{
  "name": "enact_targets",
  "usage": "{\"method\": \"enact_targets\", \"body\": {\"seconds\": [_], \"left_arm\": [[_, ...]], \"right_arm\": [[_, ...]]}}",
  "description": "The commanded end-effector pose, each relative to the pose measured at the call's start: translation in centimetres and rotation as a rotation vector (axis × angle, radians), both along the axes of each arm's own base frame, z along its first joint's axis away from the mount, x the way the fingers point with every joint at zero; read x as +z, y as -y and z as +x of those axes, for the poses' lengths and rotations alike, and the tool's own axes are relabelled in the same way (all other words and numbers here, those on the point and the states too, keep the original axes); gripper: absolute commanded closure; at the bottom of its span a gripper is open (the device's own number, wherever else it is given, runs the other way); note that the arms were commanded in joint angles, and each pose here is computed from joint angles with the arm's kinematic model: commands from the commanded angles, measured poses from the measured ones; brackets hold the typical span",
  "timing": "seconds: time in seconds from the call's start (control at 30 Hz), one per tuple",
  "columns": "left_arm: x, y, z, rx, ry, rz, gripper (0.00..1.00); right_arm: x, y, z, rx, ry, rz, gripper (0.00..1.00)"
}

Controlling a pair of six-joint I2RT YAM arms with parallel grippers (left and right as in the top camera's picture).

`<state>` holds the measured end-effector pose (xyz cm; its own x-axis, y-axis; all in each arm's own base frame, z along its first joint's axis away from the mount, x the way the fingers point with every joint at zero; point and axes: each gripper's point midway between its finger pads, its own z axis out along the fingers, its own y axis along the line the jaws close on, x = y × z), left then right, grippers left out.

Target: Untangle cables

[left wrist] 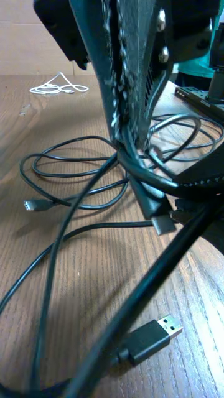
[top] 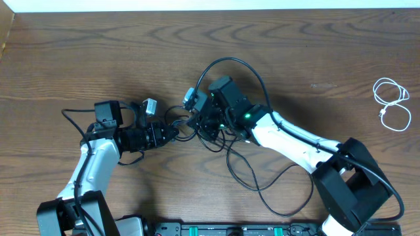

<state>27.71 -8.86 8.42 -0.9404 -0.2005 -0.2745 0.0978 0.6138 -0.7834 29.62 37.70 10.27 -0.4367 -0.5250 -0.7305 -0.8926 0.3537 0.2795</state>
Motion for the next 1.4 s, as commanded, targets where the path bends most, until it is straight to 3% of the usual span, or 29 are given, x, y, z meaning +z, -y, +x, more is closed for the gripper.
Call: {"method": "enact_targets", "body": {"seconds": [0.0,0.37,0.5,0.67,0.73,0.83,0.93,1.0,1.03,1.1,1.17,1.37], "left_arm": [[0.1,0.5,-0.4,-0.026,0.01,-0.027,0.92],[-0.3,0.2,-0.3,-0.011,-0.004,-0.005,0.91],[-0.5,0.0,-0.3,-0.003,-0.012,0.006,0.91],[-0.4,0.0,-0.3,-0.003,-0.012,0.005,0.91],[-0.4,0.0,-0.3,0.001,-0.017,0.003,0.91],[-0.4,0.0,-0.3,0.003,-0.02,0.001,0.91],[-0.4,0.0,-0.3,0.007,-0.025,-0.002,0.91],[-0.3,0.1,-0.2,0.006,-0.022,-0.008,0.91],[-0.3,0.1,-0.2,0.006,-0.022,-0.007,0.91],[-0.3,0.1,-0.2,0.006,-0.022,-0.007,0.92],[-0.3,0.1,-0.2,0.006,-0.022,-0.007,0.91],[-0.4,0.0,-0.1,0.019,-0.034,-0.005,0.91]], "right_arm": [[4.4,0.0,-0.7,0.105,-0.014,0.163,0.99],[8.9,3.0,-1.8,0.263,-0.175,0.397,0.99],[7.1,4.4,1.3,0.05,-0.23,0.308,0.99],[1.6,8.4,5.4,-0.412,-0.333,0.052,0.99],[-0.2,9.7,5.2,-0.519,-0.377,-0.038,0.99],[-1.4,9.4,3.3,-0.503,-0.426,-0.099,0.99],[-2.2,8.6,1.2,-0.466,-0.461,-0.149,0.85],[-2.4,8.3,0.2,-0.44,-0.467,-0.17,0.69],[-2.6,8.3,-0.3,-0.391,-0.439,-0.194,0.55],[-2.7,8.6,-0.4,-0.367,-0.419,-0.206,0.39],[-2.4,9.1,0.0,-0.375,-0.432,-0.193,0.32],[1.3,9.1,0.4,-0.302,-0.434,-0.052,0.29]]}}
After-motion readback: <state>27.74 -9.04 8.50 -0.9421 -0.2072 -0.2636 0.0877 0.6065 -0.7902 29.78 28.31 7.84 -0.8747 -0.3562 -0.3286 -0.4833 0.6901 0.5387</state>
